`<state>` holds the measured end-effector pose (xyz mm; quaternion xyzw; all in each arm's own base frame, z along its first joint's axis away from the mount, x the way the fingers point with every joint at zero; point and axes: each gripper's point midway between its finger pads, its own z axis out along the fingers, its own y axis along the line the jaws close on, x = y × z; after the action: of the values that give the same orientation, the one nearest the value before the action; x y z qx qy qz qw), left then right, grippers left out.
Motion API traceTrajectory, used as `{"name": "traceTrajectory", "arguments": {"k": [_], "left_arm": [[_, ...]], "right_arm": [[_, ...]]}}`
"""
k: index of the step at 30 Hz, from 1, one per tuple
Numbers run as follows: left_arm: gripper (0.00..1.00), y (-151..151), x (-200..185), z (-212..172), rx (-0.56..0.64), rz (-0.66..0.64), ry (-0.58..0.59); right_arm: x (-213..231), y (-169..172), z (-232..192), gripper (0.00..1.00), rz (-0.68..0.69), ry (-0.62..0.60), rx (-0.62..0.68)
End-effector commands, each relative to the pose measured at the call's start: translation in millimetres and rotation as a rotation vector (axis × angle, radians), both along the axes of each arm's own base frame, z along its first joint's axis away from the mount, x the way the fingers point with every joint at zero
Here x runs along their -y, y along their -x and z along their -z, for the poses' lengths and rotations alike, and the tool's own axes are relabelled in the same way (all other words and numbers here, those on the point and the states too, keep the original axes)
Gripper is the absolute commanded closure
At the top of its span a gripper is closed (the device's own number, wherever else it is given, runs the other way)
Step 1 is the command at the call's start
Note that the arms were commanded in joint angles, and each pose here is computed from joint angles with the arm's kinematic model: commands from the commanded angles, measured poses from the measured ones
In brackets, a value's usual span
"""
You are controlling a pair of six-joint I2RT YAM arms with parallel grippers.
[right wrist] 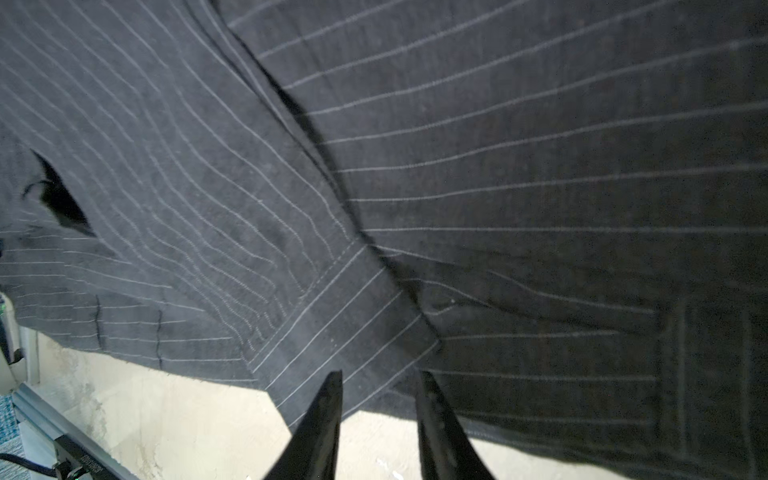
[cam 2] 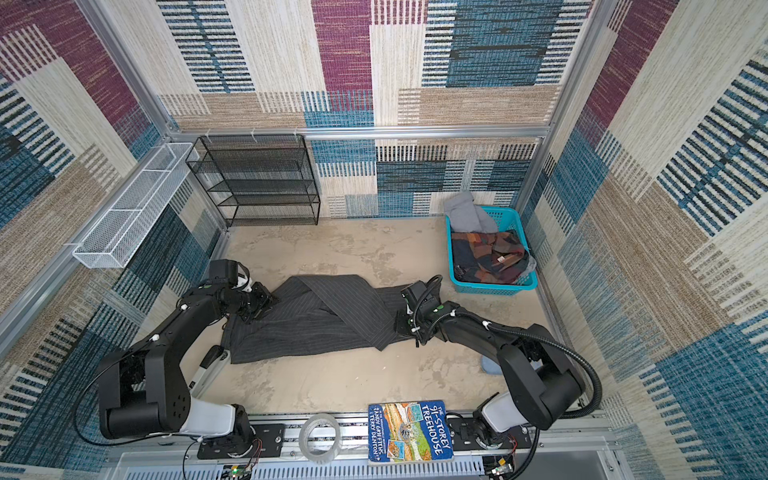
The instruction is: Fold and stack the long sleeve shirts
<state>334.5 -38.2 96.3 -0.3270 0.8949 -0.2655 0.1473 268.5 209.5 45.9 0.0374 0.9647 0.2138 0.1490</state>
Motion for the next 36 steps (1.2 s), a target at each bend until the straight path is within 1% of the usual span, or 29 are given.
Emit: {"name": "traceTrajectory", "arguments": {"k": [1,6,9,12,19,29,32,36], "left_arm": [[0.69,-2.5,2.3,0.9,0.02,0.008,0.009],[0.7,0.0,2.9,3.4,0.013,0.01,0.007],[0.7,0.0,3.0,3.1,0.013,0.01,0.005],[0.7,1.2,3.0,5.6,0.006,0.009,0.004],[0.7,5.2,3.5,9.7,-0.005,0.011,0.001],[0.71,7.1,4.7,12.8,-0.008,0.015,0.004],[0.71,8.2,5.2,12.1,-0.006,0.018,0.005],[0.71,9.9,4.8,12.7,-0.006,0.017,0.002]], "right_arm": [[-1.7,-8.6,4.6,0.64,0.019,0.011,0.016],[0.4,-12.4,13.7,0.59,0.019,0.043,0.015],[-3.2,-12.4,15.0,0.55,0.005,0.025,0.022],[-9.4,-14.1,13.5,0.55,-0.01,-0.006,0.034],[-16.7,-19.1,-0.6,0.66,-0.016,-0.055,0.075],[-24.3,-21.0,-5.4,0.68,-0.035,-0.091,0.079],[-22.9,-22.0,1.1,0.71,-0.029,-0.07,0.066],[-16.9,-26.0,11.7,0.78,-0.004,-0.019,0.051]]}}
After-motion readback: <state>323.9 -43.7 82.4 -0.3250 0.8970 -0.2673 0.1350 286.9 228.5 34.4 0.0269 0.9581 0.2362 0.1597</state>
